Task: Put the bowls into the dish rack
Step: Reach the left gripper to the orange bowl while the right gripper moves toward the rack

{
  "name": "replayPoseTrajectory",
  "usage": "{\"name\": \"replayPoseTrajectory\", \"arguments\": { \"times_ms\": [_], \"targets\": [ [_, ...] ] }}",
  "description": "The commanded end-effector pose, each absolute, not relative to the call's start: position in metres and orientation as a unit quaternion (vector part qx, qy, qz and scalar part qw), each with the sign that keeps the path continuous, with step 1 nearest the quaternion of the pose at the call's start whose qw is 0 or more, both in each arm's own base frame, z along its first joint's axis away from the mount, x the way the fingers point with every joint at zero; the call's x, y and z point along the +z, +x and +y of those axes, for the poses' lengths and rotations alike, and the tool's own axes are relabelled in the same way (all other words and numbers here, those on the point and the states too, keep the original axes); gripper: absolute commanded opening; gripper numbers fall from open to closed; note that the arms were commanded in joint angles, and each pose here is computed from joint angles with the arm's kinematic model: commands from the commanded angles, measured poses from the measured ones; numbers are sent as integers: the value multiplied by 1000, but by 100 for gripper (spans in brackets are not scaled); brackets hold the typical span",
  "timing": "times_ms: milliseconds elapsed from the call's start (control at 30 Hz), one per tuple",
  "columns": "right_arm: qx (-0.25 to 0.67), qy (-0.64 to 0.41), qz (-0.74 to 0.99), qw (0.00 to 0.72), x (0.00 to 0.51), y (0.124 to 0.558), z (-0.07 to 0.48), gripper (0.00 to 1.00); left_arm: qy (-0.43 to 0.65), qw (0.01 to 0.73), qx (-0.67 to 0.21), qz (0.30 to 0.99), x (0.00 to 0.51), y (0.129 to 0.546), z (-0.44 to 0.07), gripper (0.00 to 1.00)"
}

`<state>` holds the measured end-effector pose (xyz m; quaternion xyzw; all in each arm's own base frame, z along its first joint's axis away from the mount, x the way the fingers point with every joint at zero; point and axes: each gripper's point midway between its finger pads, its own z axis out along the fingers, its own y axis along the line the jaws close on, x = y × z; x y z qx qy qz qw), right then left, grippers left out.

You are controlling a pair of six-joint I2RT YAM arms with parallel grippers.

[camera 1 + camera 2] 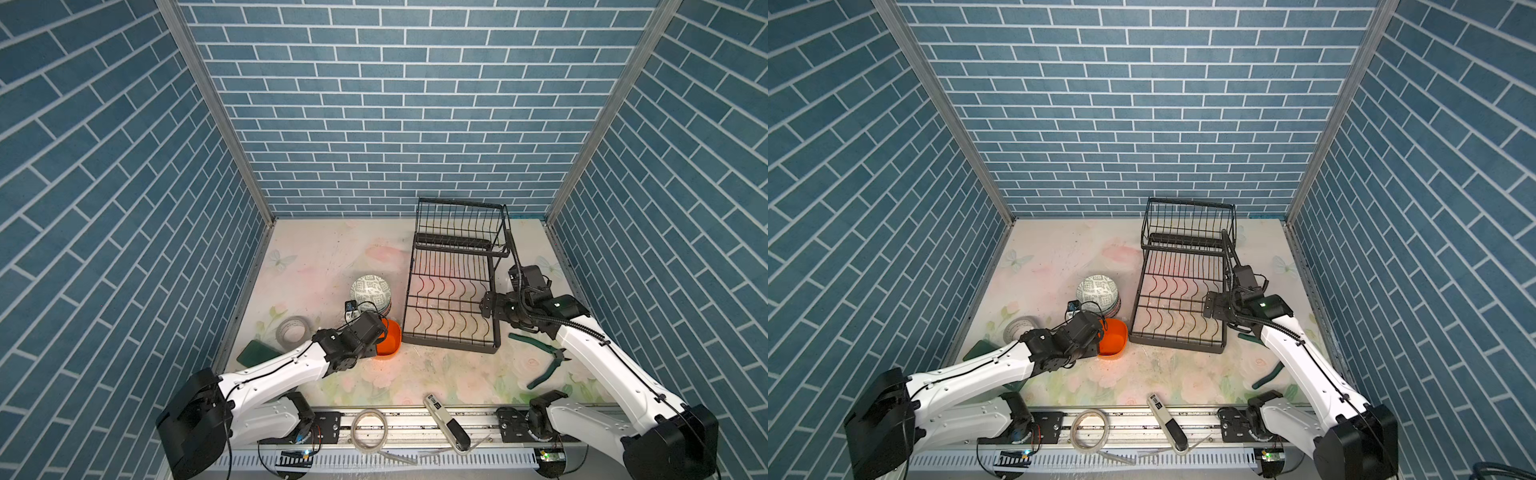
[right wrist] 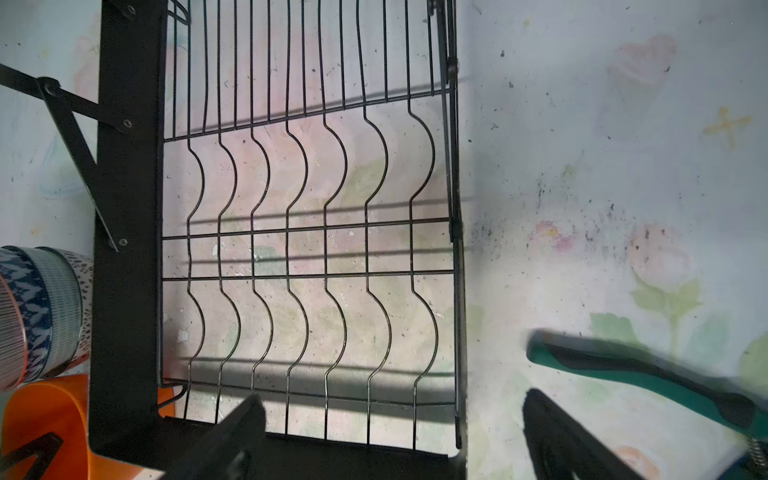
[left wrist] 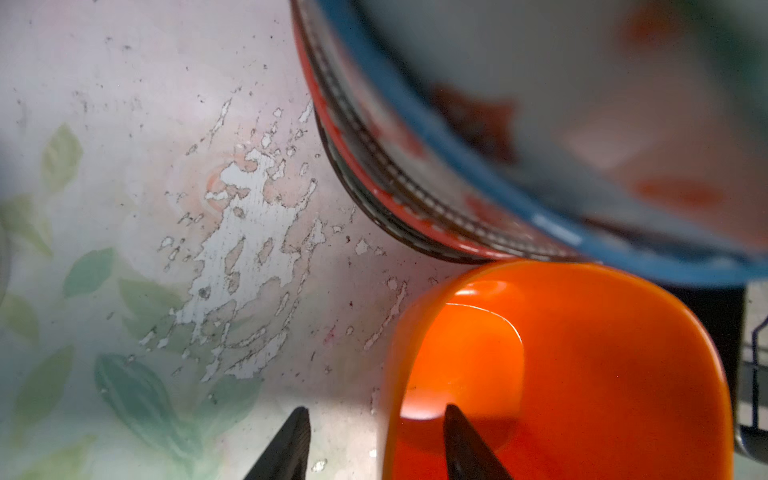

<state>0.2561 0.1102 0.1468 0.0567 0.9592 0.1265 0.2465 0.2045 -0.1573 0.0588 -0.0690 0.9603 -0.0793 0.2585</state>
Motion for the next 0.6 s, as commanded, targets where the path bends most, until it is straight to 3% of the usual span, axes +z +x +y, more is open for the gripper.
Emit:
{"name": "replayPoseTrajectory", "arguments": {
  "times_ms": [0,433,567],
  "targets": [
    [142,60,955,255,160,263,118,96,-76,257,-74,961,48,201,-153,48],
    [143,54,955,253,160,267,123,96,-75,272,-79,956,58,191,-140,24],
    [143,53,956,251,159,268,124,96,-68,277,-89,954,63,189,-139,8]
  ]
}}
